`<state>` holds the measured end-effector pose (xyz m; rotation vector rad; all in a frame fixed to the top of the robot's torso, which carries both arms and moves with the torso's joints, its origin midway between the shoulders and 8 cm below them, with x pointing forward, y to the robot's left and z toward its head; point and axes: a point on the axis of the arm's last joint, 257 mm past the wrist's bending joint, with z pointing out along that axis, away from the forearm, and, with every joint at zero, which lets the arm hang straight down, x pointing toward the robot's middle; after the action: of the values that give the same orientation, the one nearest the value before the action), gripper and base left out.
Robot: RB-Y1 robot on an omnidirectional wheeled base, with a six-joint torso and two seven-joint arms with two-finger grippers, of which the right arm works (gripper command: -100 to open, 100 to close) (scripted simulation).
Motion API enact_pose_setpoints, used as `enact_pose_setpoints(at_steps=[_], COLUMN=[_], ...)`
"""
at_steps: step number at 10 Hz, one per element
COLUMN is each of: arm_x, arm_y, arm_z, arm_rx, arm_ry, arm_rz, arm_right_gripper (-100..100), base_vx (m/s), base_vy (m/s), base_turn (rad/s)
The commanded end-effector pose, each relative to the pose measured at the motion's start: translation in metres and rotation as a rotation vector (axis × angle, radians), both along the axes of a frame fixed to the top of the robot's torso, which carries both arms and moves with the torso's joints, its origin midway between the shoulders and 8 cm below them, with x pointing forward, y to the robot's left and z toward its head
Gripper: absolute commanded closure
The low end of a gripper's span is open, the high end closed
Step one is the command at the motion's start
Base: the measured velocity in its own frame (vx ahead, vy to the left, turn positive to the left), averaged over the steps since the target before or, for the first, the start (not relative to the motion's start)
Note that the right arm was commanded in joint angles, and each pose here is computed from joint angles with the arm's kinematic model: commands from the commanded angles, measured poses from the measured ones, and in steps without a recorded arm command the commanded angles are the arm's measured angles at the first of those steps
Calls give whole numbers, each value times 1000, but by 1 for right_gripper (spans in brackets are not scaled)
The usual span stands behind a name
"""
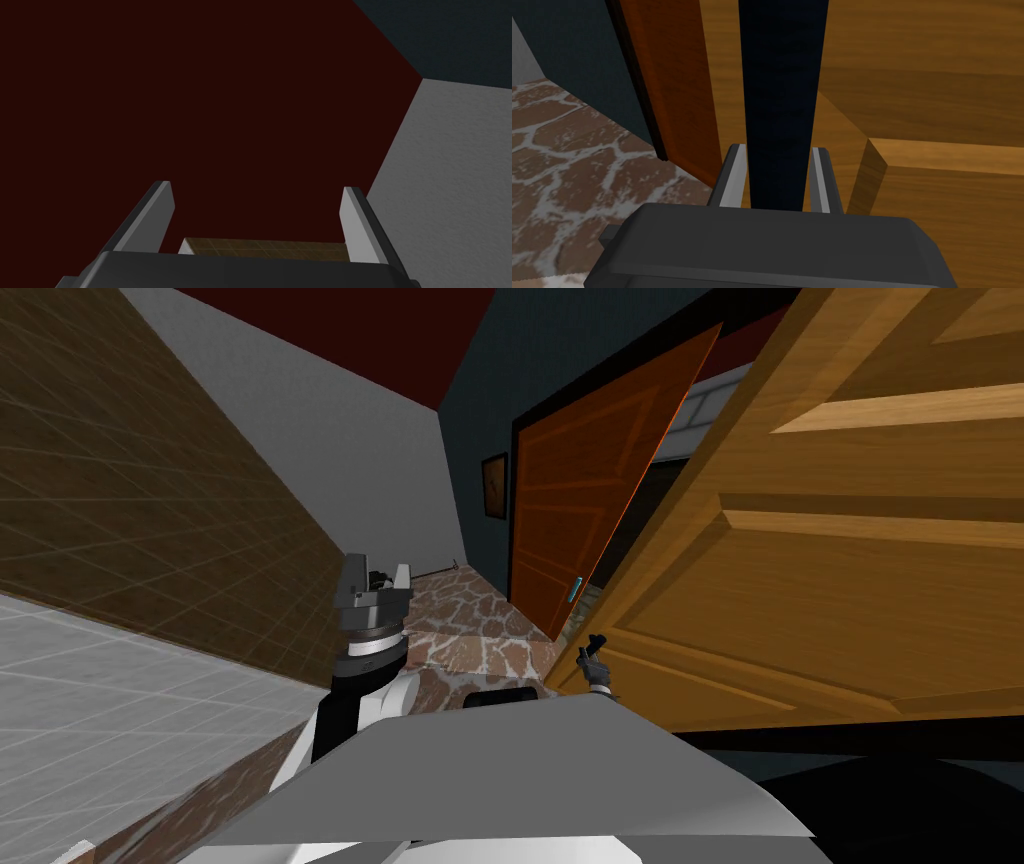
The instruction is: Pull the door open
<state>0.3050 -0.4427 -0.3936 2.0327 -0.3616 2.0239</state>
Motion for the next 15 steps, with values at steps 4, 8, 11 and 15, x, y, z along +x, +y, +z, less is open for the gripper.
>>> enact_pose_setpoints(at_steps=[4,8,11,15], arm_x=[-5,-11,-17,-24], arm_y=[13,26,31,35], arm_z=[0,2,-2,0], arm_rx=[-1,-1,3,1], arm_ry=[1,-3,6,0], arm_rz=[56,116,142,187], arm_right_gripper=[100,100,100,100], base_vx=[-168,-207,-147,-216], base_vy=[1,-9,-24,-19], base_turn=[62,66,70,112])
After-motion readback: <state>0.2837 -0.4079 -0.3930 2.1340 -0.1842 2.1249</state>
